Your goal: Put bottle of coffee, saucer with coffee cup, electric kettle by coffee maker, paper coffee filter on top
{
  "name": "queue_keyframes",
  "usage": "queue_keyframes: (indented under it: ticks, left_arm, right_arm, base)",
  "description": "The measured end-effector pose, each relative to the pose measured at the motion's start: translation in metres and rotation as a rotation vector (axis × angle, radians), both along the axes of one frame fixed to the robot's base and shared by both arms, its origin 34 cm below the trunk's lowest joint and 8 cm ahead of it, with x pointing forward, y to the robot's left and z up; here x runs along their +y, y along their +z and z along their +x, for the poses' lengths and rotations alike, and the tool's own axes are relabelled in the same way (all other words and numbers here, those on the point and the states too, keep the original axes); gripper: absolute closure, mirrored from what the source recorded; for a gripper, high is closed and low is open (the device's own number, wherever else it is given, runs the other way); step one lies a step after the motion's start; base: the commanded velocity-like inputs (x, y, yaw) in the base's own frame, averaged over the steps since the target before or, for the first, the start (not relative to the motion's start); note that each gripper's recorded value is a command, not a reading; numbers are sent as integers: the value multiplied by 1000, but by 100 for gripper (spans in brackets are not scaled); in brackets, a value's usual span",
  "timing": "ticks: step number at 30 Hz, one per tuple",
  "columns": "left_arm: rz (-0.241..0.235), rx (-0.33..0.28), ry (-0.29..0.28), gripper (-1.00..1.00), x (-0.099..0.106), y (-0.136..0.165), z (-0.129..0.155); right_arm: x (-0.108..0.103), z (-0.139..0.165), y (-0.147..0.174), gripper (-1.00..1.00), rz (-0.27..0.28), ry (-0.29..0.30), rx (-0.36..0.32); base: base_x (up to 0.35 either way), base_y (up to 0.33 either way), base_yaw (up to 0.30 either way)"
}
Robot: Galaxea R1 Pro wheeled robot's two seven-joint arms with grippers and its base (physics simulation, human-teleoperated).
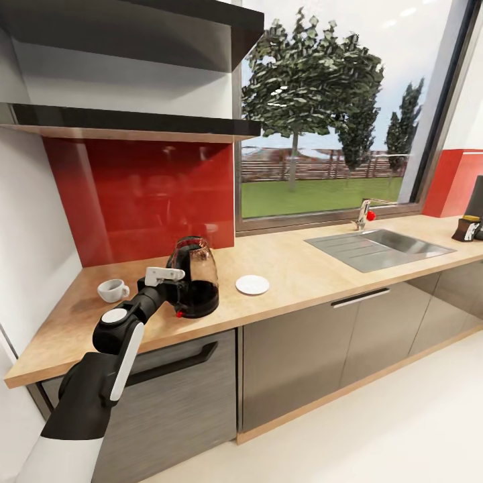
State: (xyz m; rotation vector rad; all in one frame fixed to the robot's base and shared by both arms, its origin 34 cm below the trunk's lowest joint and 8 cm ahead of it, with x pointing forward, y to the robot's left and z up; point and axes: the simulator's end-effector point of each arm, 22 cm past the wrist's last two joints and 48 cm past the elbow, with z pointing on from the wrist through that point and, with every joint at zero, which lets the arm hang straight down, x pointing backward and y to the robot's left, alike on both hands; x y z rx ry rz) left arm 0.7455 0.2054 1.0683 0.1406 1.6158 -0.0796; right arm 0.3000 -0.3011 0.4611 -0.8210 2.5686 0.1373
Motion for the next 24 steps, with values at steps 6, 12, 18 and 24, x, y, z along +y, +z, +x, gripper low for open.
queue_keyframes:
  ticks: [6, 12, 18, 24]
  left_arm:
    - [-7, 0, -5, 100, -1, 1, 0]
    - [-4, -2, 0, 100, 0, 1, 0]
    - [-3, -5, 2, 100, 1, 1, 0]
    - [-3, -5, 2, 100, 1, 1, 0]
  right_arm:
    - [0, 0, 0, -100, 0, 0, 0]
    - [0, 0, 0, -100, 0, 0, 0]
    - [0, 0, 0, -100, 0, 0, 0]
    - [0, 0, 0, -100, 0, 0, 0]
  base:
    - [0, 0, 0]
    - [0, 0, 0]
    - [0, 0, 0]
    - [0, 0, 0]
